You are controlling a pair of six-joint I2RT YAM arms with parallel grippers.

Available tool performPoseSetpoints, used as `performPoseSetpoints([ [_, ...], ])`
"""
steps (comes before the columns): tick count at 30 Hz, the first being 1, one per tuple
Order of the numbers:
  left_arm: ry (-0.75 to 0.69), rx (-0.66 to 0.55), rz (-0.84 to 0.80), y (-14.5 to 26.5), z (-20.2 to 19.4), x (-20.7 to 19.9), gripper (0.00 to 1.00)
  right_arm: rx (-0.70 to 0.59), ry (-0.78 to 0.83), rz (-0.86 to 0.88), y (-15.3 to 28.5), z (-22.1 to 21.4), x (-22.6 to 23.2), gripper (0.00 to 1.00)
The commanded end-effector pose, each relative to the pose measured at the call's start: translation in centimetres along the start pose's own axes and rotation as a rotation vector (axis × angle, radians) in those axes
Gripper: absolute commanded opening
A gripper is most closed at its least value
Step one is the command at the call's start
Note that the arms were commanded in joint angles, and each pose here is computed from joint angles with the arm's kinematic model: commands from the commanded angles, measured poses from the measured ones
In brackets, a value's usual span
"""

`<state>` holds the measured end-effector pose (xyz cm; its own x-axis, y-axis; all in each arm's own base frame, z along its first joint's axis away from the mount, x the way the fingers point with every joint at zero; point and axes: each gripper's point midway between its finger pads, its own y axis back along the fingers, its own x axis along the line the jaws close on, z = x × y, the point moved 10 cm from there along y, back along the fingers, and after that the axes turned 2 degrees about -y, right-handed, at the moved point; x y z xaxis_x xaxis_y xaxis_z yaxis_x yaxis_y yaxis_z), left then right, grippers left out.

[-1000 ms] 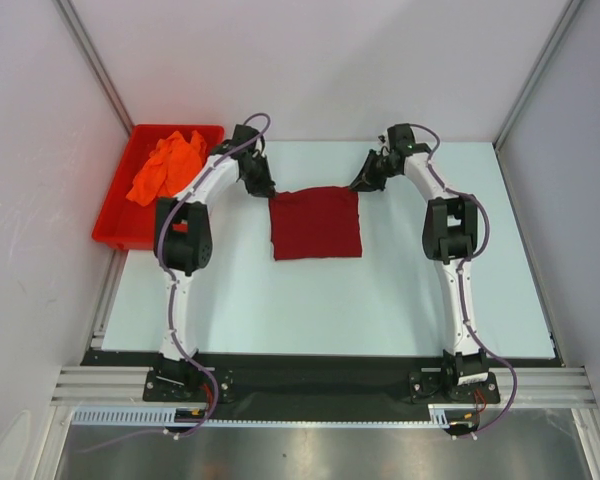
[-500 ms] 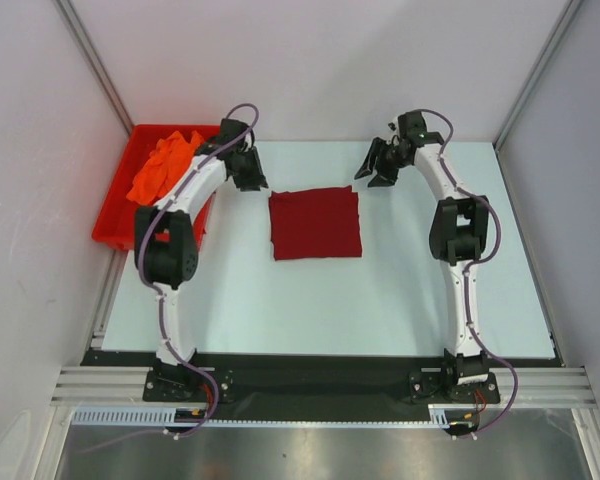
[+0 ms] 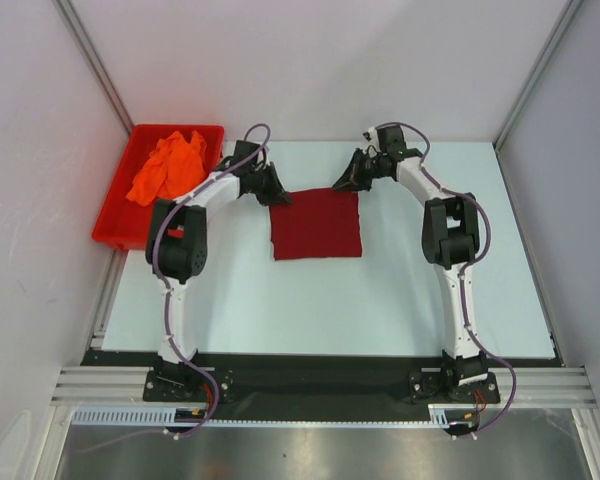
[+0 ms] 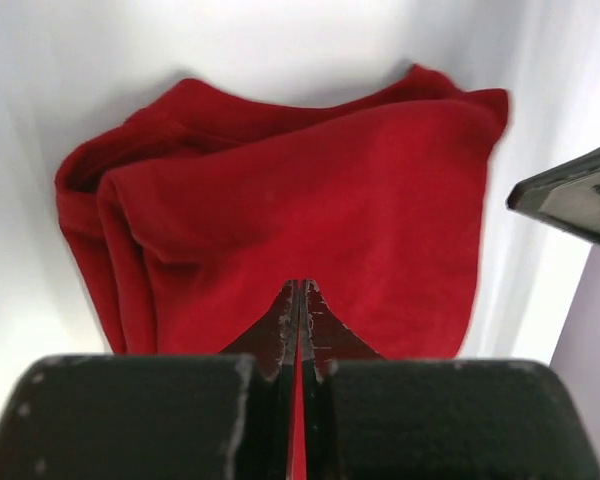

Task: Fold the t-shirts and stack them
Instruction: Fold the tshirt

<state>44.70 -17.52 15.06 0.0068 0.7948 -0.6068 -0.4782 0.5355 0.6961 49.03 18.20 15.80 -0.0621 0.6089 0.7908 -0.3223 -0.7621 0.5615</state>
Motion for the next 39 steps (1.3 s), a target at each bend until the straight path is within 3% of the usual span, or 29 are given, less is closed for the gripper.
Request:
performPoseSetpoints([
  [1,-0.009,-0.046,-0.066,-0.6,1.7,-0.5,0.00,-0.022,-0.039,0.073,-1.3,1.0,-1.5,0.00],
  [18,0.068,-0.118,0.005,-3.7,4.7,7.6,0.00,-0.136,-0.132,0.049,-2.9,3.8,-10.9,0.00],
  [25,0.067,-0.158,-0.005,-3.4,7.4,8.1,0.01,-0.183,-0.142,0.025,-1.6,5.7,-11.9,0.01],
  [30,0.016,-0.199,-0.009,-0.3,9.6,5.6,0.01,-0.207,-0.119,-0.040,1.7,6.9,-10.8,0.05],
  [33,-0.019,-0.223,-0.015,2.9,9.6,3.4,0.01,-0.219,-0.078,-0.102,5.0,7.0,-8.7,0.16],
  [39,-0.105,-0.182,0.028,8.0,5.6,-0.3,0.06,-0.111,-0.056,-0.190,9.6,3.4,-5.1,0.59],
])
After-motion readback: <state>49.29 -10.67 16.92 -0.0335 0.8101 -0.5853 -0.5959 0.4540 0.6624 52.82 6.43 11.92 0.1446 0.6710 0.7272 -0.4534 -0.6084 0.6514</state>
